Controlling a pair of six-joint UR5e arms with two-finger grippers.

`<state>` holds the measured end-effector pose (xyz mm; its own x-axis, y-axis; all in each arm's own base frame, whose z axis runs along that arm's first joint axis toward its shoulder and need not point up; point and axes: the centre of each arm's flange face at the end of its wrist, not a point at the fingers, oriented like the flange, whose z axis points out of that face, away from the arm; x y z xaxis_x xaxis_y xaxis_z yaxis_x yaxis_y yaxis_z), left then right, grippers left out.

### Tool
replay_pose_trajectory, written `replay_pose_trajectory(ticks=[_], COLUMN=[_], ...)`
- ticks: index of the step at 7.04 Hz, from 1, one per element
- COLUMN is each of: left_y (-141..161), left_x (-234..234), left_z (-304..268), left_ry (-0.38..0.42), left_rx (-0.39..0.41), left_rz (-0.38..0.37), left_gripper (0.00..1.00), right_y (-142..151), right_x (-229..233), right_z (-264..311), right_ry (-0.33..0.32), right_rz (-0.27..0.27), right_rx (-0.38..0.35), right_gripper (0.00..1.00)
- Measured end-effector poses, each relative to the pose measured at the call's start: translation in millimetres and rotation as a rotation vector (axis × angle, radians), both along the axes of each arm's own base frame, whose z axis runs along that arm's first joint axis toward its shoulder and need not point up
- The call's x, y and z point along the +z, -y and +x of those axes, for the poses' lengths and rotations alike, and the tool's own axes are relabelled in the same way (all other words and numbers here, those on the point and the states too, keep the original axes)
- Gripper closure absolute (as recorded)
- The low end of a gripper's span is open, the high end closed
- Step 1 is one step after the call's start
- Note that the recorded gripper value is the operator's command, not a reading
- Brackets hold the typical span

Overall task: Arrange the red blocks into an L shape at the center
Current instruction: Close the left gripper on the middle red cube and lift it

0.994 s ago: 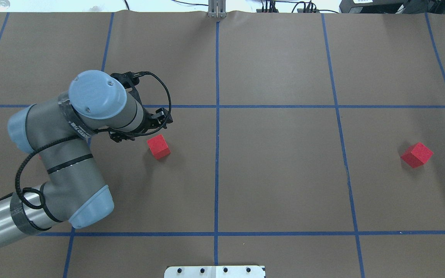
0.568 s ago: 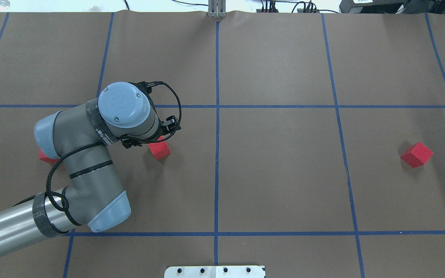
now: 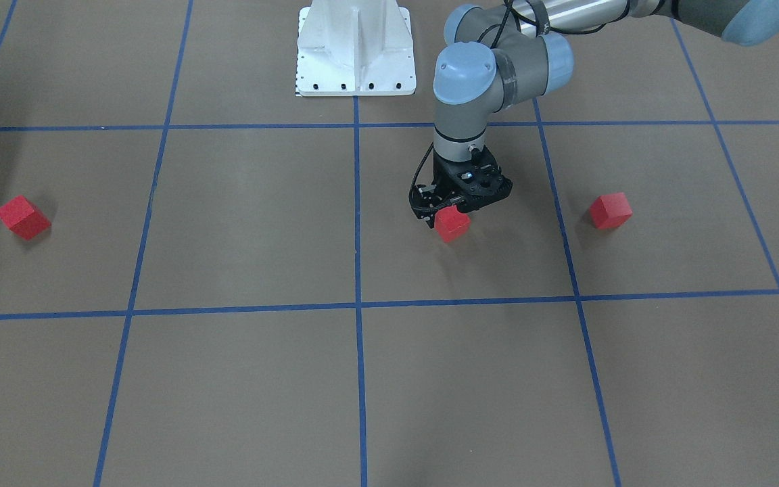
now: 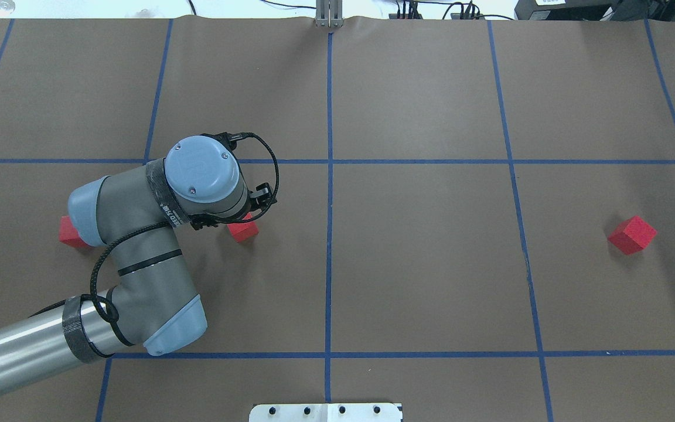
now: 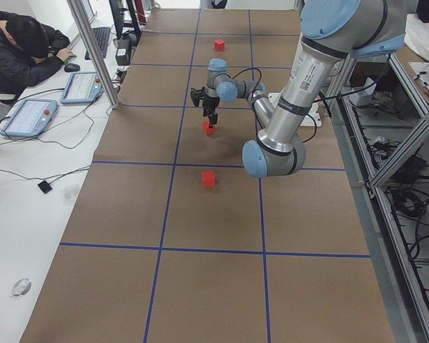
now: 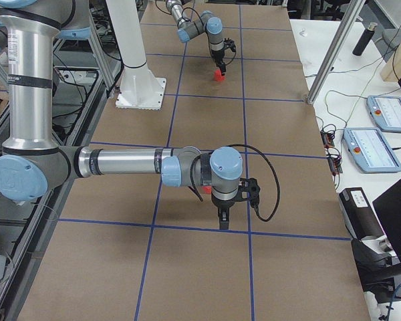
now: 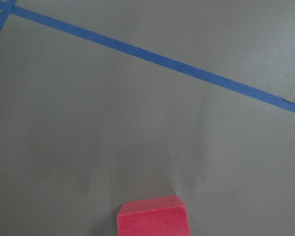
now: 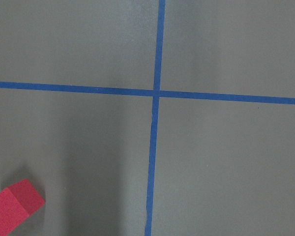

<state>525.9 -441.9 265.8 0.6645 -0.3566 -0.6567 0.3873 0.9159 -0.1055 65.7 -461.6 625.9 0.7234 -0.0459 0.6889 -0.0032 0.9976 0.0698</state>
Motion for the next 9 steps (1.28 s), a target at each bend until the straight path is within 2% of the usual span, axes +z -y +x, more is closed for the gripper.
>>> replay_pose_trajectory(ticks=[3, 5, 6, 7, 8, 9], left_y=[0.1, -2.2, -2.6, -3.1, -3.4, -3.5], left_x=[10.1, 12.7, 12.9, 13.0, 13.0, 9.2], left_z=[10.2, 14.7, 15.3, 15.8, 16.1, 15.4], left_ry=[0.020, 0.026, 0.027, 0.027, 0.027, 0.018], left_rx=[0.008, 0.012, 0.013, 0.014, 0.014, 0.013], left_rz=[-0.011, -0.014, -0.015, -0.015, -0.015, -0.011], left_gripper=[0.00, 0.25, 0.33, 0.50, 0.87, 1.00], right_y=[-0.3, -0.4, -0.3, -0.3, -0.3, -0.2], right_x=[1.5, 1.8, 1.7, 1.8, 1.8, 1.6], right_z=[0.1, 0.0, -0.3, -0.6, -0.6, -0.5], right_ry=[0.000, 0.000, 0.000, 0.000, 0.000, 0.000], right_rz=[-0.003, -0.004, -0.004, -0.004, -0.004, -0.004], right_rx=[0.000, 0.000, -0.001, -0.001, -0.001, -0.001], right_gripper=[0.01, 0.01, 0.01, 0.01, 0.01, 0.01])
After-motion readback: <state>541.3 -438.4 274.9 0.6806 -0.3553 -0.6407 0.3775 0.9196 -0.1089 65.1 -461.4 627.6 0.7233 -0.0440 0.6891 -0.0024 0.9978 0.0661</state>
